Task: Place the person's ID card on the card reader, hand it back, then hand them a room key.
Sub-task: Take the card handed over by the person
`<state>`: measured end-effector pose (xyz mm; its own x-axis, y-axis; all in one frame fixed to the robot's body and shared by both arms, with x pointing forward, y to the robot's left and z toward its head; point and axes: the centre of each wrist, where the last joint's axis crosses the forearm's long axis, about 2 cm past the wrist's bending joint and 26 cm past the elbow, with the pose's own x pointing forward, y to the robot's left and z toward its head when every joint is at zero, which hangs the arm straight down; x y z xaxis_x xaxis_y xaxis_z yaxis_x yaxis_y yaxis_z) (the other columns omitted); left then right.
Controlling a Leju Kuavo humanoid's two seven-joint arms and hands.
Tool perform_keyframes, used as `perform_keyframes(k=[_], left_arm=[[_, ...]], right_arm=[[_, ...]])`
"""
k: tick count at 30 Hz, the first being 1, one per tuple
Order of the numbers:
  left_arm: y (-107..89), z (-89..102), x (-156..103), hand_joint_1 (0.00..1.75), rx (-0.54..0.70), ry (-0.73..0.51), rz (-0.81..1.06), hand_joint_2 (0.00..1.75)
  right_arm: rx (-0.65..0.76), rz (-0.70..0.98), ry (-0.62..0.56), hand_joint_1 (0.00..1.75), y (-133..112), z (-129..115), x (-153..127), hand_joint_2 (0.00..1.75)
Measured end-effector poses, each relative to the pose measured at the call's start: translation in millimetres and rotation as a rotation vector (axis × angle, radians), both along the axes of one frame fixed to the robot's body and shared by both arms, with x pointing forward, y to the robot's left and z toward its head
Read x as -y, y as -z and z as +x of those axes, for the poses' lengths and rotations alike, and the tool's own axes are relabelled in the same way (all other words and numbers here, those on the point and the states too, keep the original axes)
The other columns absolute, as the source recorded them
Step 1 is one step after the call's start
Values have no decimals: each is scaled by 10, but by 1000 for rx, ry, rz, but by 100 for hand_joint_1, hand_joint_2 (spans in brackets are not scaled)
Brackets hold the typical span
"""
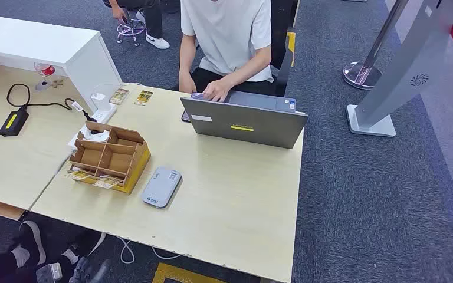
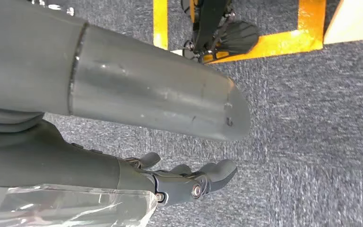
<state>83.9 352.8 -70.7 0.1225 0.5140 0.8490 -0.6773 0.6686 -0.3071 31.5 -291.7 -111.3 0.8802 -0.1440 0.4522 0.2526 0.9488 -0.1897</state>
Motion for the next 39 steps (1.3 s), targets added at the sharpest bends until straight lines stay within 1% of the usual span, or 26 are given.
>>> perform_keyframes(k=[2, 8, 12, 16, 19, 25, 32, 39], left_arm=[[-44, 31, -27, 0, 29, -20, 22, 175], [-322, 162, -198, 0, 185, -126, 147, 175], [-516, 247, -300, 0, 284, -159, 230, 175], [-827, 417, -405, 0, 405, -166, 352, 175], [-1051, 572, -461, 0, 463, -154, 455, 175], [-1370, 982, -505, 0, 486, -80, 632, 175], [-1660, 1456, -474, 0, 473, 27, 776, 175], [-1933, 1940, -396, 0, 432, 141, 922, 175]], right_arm=[[-1, -1, 4, 0, 0, 2, -4, 0], [-8, -7, 24, 0, 0, 12, -38, 0], [-17, -18, 15, 0, 1, 5, -39, 0], [-24, -22, 8, 0, 0, 13, -51, 0], [-28, -20, -1, 0, 0, 24, -69, 0], [-28, -16, -30, 0, -4, 61, -103, 0], [-28, -11, -61, 0, -7, 96, -140, 0], [-33, -4, -90, 0, -13, 141, -178, 0]])
